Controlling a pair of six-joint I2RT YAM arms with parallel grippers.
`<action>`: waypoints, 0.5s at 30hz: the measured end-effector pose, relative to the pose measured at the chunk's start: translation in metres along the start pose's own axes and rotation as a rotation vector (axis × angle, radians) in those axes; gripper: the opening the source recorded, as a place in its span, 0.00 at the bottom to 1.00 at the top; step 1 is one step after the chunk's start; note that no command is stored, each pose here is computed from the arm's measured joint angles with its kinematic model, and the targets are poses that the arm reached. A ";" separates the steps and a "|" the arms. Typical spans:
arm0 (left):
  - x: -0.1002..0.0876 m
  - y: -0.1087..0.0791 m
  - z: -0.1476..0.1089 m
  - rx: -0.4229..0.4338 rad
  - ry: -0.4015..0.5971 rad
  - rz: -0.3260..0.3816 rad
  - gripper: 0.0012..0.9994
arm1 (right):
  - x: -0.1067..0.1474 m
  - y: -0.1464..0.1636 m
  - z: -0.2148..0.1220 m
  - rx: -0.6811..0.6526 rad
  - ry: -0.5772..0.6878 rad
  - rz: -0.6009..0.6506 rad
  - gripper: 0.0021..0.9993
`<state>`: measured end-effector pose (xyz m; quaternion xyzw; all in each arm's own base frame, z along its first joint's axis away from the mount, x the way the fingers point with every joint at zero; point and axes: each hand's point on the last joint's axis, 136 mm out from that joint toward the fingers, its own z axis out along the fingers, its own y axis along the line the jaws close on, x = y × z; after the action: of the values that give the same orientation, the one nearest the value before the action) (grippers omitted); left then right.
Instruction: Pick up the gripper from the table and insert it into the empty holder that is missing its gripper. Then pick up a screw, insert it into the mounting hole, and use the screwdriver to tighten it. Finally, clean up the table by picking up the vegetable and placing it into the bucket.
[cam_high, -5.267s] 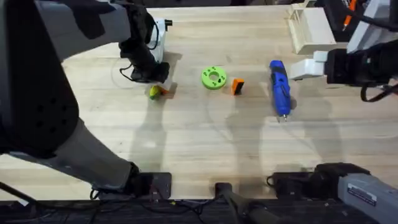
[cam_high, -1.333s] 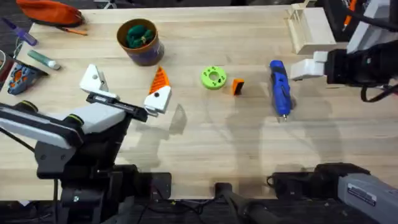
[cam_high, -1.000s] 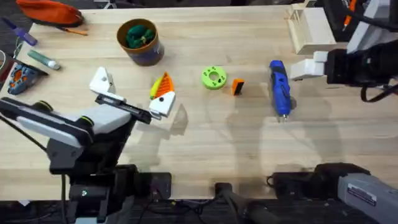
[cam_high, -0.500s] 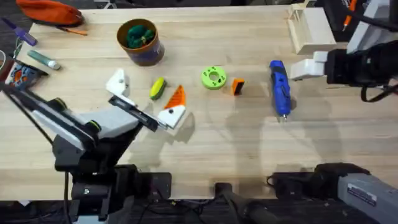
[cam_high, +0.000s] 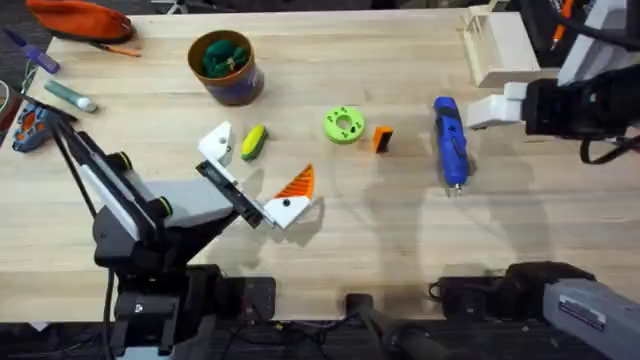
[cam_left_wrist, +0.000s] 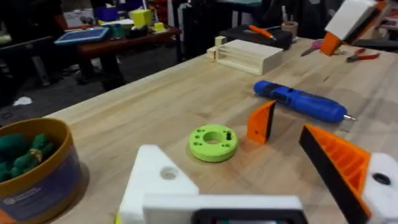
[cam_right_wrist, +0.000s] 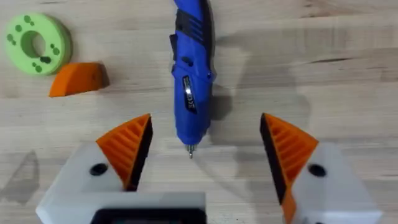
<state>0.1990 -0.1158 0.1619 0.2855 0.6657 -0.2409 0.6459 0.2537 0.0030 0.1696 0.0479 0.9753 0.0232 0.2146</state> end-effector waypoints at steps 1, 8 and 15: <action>0.000 -0.002 0.000 0.011 0.000 -0.001 0.99 | 0.000 0.000 0.000 0.000 0.000 0.000 0.99; 0.001 -0.019 -0.001 0.113 -0.002 -0.010 0.99 | 0.000 0.000 0.000 0.000 0.000 0.000 0.99; 0.001 -0.047 -0.007 0.277 -0.005 -0.028 0.99 | 0.000 0.000 0.000 0.000 0.000 0.000 0.99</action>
<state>0.1613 -0.1453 0.1594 0.3621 0.6284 -0.3403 0.5984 0.2537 0.0030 0.1696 0.0479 0.9753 0.0232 0.2146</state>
